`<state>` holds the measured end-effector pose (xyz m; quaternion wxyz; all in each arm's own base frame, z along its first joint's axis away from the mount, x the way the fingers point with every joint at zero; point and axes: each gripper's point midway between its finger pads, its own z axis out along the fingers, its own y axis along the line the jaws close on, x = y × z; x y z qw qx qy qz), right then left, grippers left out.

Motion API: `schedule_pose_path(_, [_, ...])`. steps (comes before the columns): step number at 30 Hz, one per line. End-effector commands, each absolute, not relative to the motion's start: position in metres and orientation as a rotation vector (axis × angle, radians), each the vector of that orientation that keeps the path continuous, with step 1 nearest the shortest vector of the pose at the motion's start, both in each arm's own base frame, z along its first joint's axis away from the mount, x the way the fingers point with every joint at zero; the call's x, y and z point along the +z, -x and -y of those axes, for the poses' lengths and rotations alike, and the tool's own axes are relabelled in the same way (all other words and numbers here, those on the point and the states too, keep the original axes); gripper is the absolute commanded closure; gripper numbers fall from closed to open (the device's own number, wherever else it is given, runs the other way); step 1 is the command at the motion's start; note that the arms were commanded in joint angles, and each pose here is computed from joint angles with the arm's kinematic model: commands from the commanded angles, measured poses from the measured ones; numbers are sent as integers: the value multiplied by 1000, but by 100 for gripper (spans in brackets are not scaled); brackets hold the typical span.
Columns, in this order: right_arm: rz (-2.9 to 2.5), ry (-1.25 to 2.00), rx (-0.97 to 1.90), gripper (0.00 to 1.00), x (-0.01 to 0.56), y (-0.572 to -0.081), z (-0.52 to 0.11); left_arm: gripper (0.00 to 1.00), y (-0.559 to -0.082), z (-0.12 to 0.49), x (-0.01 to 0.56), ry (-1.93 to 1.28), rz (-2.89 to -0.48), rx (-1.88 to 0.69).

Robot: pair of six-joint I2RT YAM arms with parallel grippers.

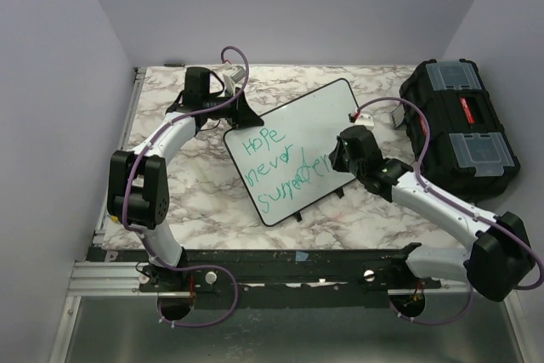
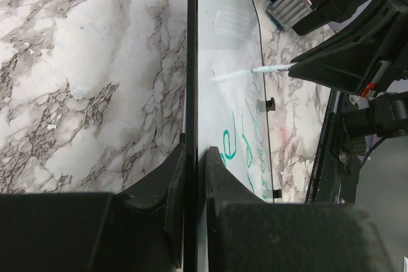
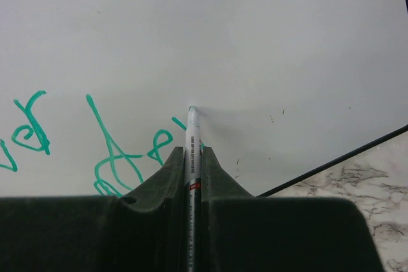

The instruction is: Write a sentence on the whiteboard

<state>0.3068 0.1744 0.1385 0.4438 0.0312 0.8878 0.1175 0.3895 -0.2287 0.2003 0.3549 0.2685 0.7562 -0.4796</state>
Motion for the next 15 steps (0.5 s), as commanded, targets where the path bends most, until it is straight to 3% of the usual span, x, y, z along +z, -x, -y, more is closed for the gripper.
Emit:
schedule_pose_path(1, [-2175, -118, 196, 99, 137, -320, -166, 100, -412, 225, 211, -809, -1819, -1069])
schedule_pose_path(15, [-2026, -234, 169, 99, 177, -312, -136, 100, -412, 224, 212, -810, -1812, -1068])
